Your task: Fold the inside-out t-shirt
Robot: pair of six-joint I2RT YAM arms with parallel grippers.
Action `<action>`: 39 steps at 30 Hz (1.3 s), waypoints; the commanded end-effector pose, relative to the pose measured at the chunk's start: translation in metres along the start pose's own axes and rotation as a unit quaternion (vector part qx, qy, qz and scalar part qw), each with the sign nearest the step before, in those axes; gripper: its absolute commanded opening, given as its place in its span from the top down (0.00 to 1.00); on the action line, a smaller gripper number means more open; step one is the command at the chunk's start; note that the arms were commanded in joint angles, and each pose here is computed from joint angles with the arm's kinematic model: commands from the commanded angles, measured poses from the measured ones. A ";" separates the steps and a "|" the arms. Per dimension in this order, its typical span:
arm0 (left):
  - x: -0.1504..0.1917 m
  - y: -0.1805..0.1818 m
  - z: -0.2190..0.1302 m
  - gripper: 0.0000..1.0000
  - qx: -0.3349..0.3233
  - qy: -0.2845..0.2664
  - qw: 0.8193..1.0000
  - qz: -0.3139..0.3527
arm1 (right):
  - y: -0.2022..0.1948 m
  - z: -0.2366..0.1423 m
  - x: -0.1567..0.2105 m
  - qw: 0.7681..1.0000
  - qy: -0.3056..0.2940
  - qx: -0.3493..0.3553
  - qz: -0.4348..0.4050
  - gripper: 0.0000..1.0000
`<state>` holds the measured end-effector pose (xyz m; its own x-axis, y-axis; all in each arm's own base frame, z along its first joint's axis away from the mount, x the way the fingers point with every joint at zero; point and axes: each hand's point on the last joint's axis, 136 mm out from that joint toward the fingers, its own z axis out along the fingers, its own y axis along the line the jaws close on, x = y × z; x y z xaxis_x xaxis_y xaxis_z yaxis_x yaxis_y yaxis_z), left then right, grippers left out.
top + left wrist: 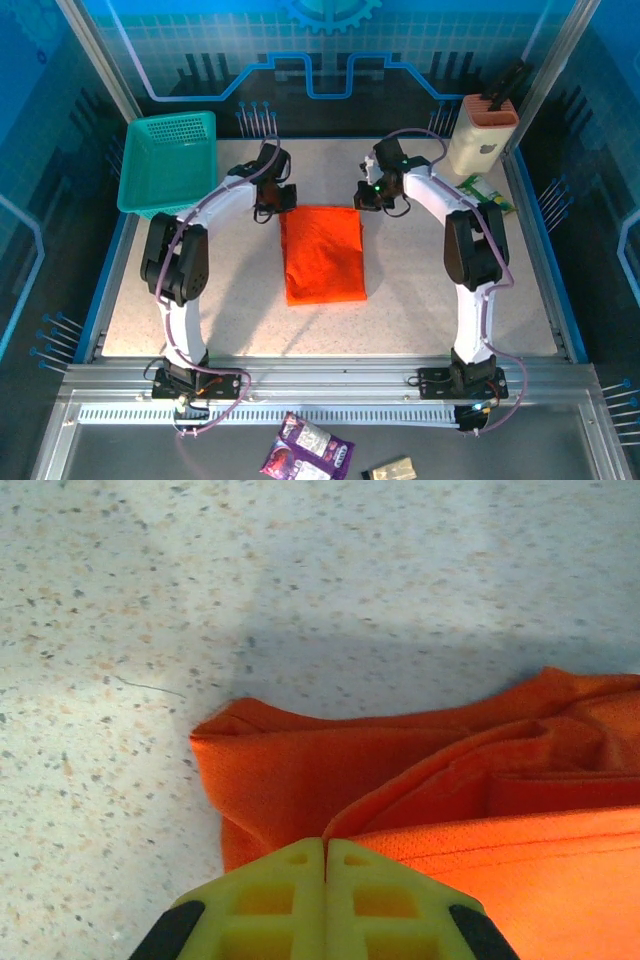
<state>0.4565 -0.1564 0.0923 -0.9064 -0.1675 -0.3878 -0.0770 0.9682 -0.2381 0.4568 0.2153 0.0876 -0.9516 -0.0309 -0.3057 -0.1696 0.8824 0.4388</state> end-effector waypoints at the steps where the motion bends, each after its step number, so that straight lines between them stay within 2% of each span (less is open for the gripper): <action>1: -0.003 0.029 0.022 1.00 -0.060 0.004 0.998 -0.005 | -0.013 0.025 -0.016 1.000 -0.017 0.010 0.014 1.00; 4: -0.009 0.039 0.040 1.00 -0.069 0.005 0.997 -0.012 | -0.019 0.037 -0.029 0.999 -0.035 0.011 0.016 1.00; 7: -0.012 0.047 0.050 0.99 -0.090 0.011 0.996 -0.016 | -0.015 0.037 -0.041 0.999 -0.050 0.004 0.008 0.88; 8: -0.014 0.048 0.048 0.95 -0.094 0.007 0.995 -0.017 | -0.013 0.031 -0.043 0.999 -0.052 0.003 0.008 0.80; 10: -0.022 0.046 0.038 0.86 -0.094 -0.009 0.995 -0.017 | -0.005 0.016 -0.044 0.998 -0.061 0.002 0.002 0.69; 12: -0.029 0.045 0.024 0.81 -0.095 -0.024 0.995 -0.015 | 0.004 -0.001 -0.039 0.998 -0.064 -0.005 0.001 0.65; 14: -0.035 0.043 0.004 0.70 -0.098 -0.037 0.994 -0.009 | 0.012 -0.017 -0.025 0.998 -0.057 -0.015 0.006 0.60; 16: -0.041 0.039 -0.013 0.67 -0.091 -0.051 0.995 -0.001 | 0.021 -0.027 -0.004 0.999 -0.044 -0.024 0.009 0.59; 20: -0.043 0.006 -0.024 0.75 -0.018 -0.053 0.998 0.038 | 0.048 -0.035 0.052 0.997 0.000 -0.069 0.030 0.58; 23: -0.033 -0.010 -0.002 0.80 0.023 -0.007 0.998 0.054 | 0.077 -0.028 0.097 0.993 0.042 -0.105 0.028 0.57; 29: -0.016 -0.008 0.047 0.83 0.029 0.057 0.996 0.061 | 0.108 0.001 0.178 0.983 0.128 -0.126 0.021 0.55; 34: 0.000 0.018 0.065 0.84 -0.003 0.086 0.995 0.046 | 0.078 0.029 0.206 0.981 0.170 -0.079 0.044 0.55; 39: 0.024 0.038 0.057 0.83 -0.009 0.103 0.994 0.026 | 0.028 0.030 0.192 0.983 0.166 -0.039 0.068 0.55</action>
<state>0.4788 -0.1492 0.0215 -0.9638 -0.0661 -0.2584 -0.0109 0.9777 -0.2096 0.2657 0.2741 0.0274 -0.9927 -0.1161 0.0319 -0.0778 0.8205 0.5664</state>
